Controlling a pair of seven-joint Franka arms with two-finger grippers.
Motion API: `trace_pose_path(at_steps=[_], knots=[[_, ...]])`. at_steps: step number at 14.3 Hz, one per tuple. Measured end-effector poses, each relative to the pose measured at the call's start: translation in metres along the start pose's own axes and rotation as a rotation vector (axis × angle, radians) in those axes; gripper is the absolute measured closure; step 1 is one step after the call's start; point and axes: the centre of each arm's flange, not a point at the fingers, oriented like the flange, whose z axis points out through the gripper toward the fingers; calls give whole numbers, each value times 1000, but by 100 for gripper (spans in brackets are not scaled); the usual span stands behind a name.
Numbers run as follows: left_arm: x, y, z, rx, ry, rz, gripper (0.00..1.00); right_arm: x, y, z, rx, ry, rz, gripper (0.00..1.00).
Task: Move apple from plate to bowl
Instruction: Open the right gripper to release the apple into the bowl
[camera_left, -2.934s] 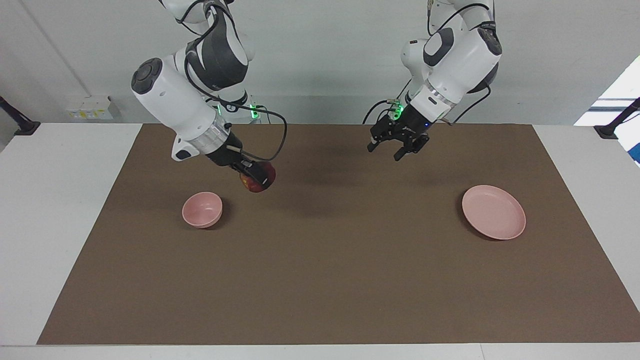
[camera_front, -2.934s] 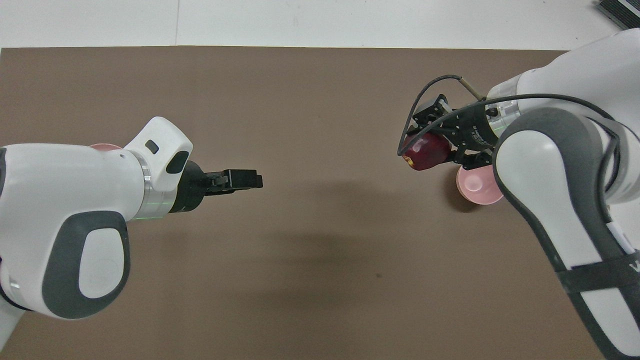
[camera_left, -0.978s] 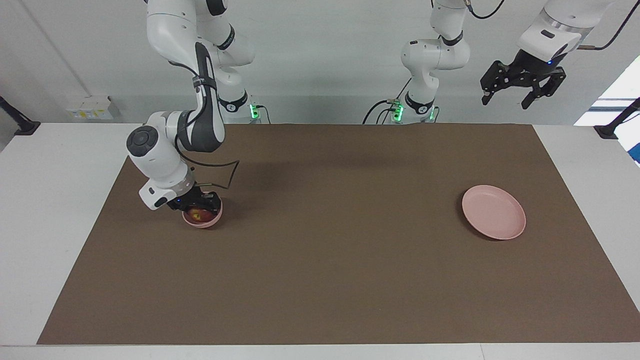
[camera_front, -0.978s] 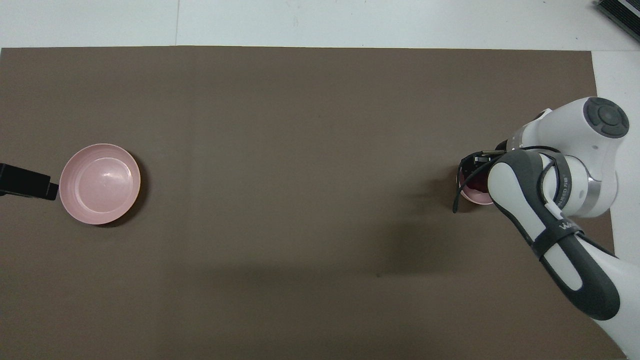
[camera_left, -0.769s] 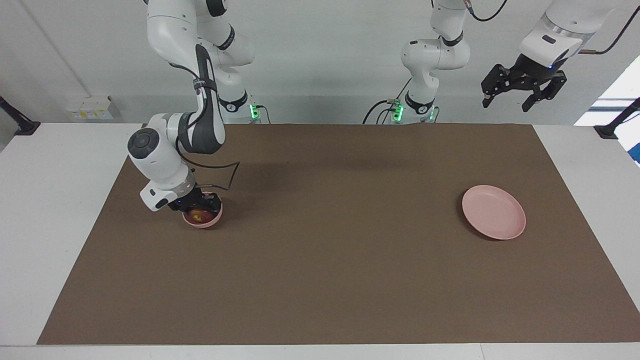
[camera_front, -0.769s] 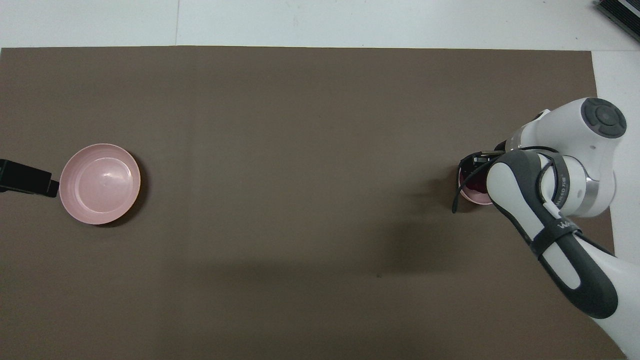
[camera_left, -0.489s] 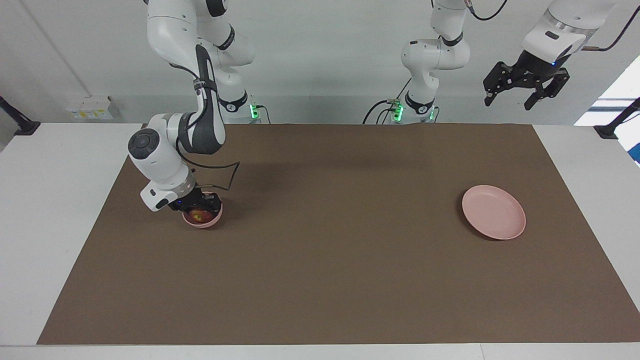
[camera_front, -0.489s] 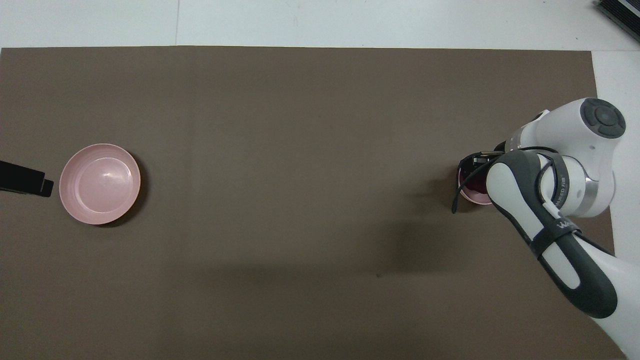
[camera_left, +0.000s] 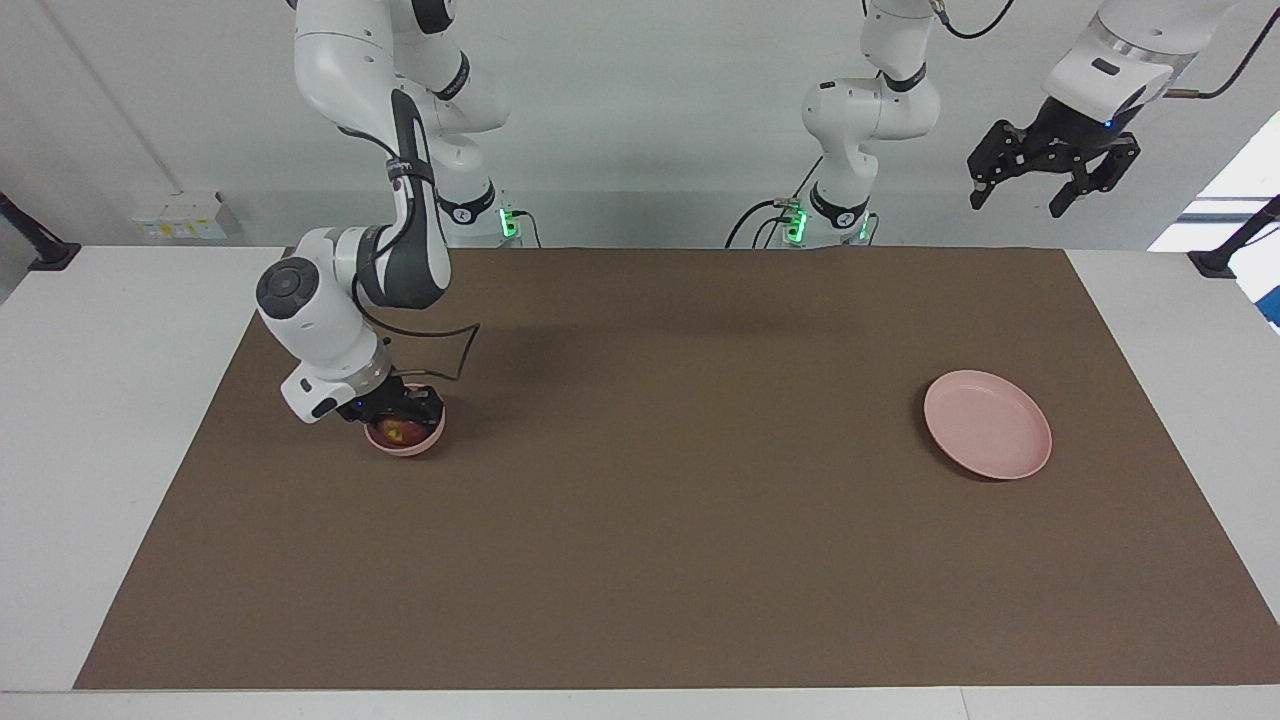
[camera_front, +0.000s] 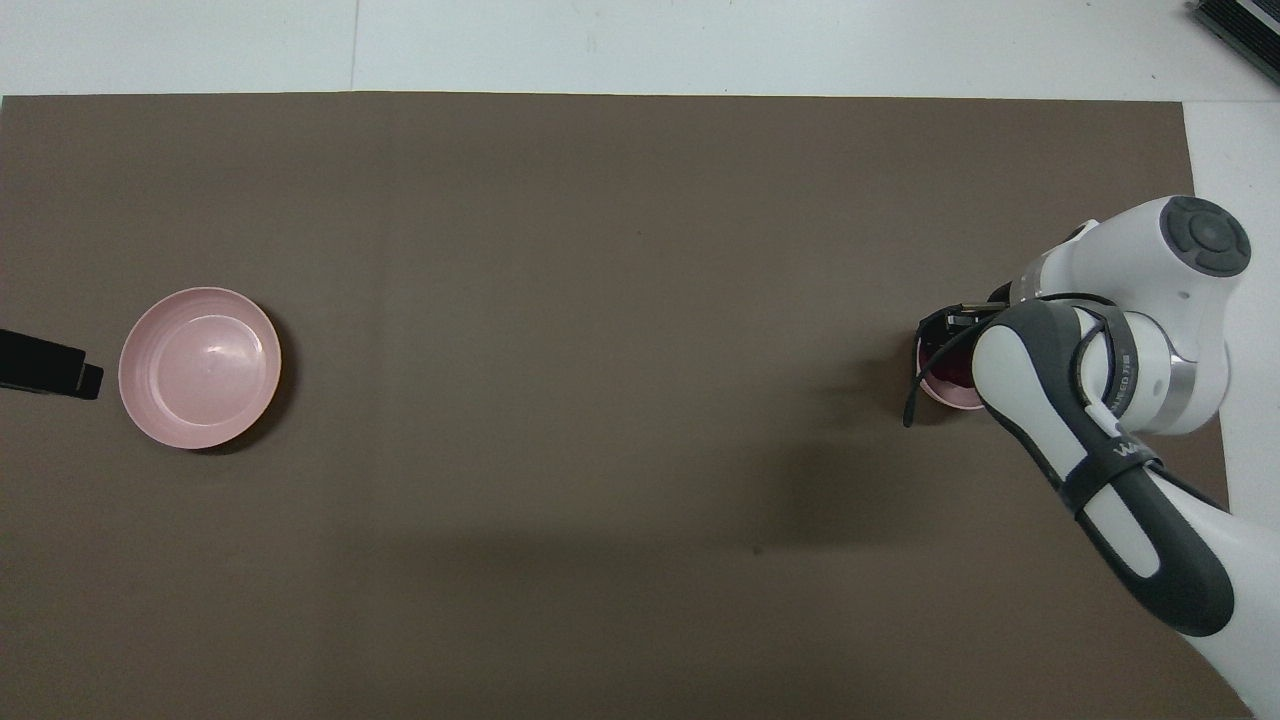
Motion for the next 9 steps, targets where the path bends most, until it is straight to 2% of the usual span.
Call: trace_pose_path(at_steps=[1, 3, 9], knots=[[0, 0, 0, 0, -1, -1, 0, 0, 0, 0, 0, 0, 0, 2], [-1, 0, 0, 0, -5, -1, 0, 0, 0, 0, 0, 0, 0, 0], [-2, 0, -1, 0, -4, 0, 0, 2, -1, -5, 0, 11, -2, 0]])
